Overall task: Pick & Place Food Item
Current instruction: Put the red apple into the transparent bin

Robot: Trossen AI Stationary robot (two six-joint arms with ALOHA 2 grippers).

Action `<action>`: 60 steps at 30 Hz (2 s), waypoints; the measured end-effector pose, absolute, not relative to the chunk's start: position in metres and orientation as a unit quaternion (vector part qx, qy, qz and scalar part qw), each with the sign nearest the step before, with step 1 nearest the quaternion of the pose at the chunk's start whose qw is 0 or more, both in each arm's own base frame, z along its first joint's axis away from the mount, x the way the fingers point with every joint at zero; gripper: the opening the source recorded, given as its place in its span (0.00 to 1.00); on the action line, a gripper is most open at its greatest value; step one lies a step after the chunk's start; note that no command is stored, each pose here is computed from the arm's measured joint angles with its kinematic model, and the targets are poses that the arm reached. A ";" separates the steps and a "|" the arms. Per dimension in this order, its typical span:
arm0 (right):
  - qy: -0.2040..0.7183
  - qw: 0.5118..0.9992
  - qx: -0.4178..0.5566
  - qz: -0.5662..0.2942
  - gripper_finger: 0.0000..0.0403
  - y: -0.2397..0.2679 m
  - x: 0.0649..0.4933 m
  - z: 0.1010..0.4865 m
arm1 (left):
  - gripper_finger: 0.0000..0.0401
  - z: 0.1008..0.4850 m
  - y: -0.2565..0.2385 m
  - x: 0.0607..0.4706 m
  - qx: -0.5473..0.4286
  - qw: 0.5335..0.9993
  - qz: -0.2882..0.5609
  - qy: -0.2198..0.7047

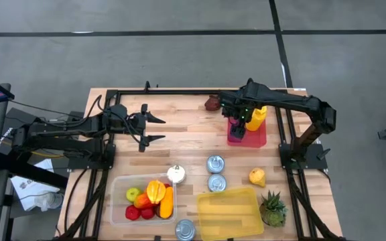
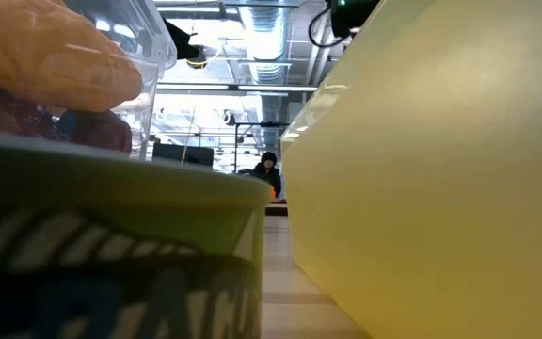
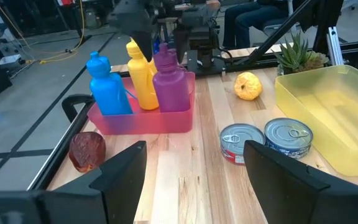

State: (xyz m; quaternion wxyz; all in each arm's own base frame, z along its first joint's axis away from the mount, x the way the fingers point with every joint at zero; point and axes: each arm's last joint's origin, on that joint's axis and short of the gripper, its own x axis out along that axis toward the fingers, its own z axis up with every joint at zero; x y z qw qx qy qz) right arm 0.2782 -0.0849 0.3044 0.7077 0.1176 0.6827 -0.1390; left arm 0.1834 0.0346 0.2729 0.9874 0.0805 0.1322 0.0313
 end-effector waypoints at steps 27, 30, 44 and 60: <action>-0.017 0.992 -0.119 0.048 0.75 0.045 0.362 0.391 | 0.65 0.273 0.035 0.183 0.080 0.987 0.031 0.133; -0.092 0.984 -0.147 0.037 0.75 0.064 0.358 0.364 | 0.65 0.271 0.035 0.183 0.080 0.987 0.031 0.136; -0.062 0.985 -0.120 -0.107 0.75 0.120 0.258 0.283 | 0.65 0.249 0.043 0.225 0.063 0.975 0.028 0.212; -0.001 0.981 -0.133 -0.144 0.75 0.146 0.206 0.254 | 0.69 0.271 0.110 0.357 0.074 0.940 0.113 0.314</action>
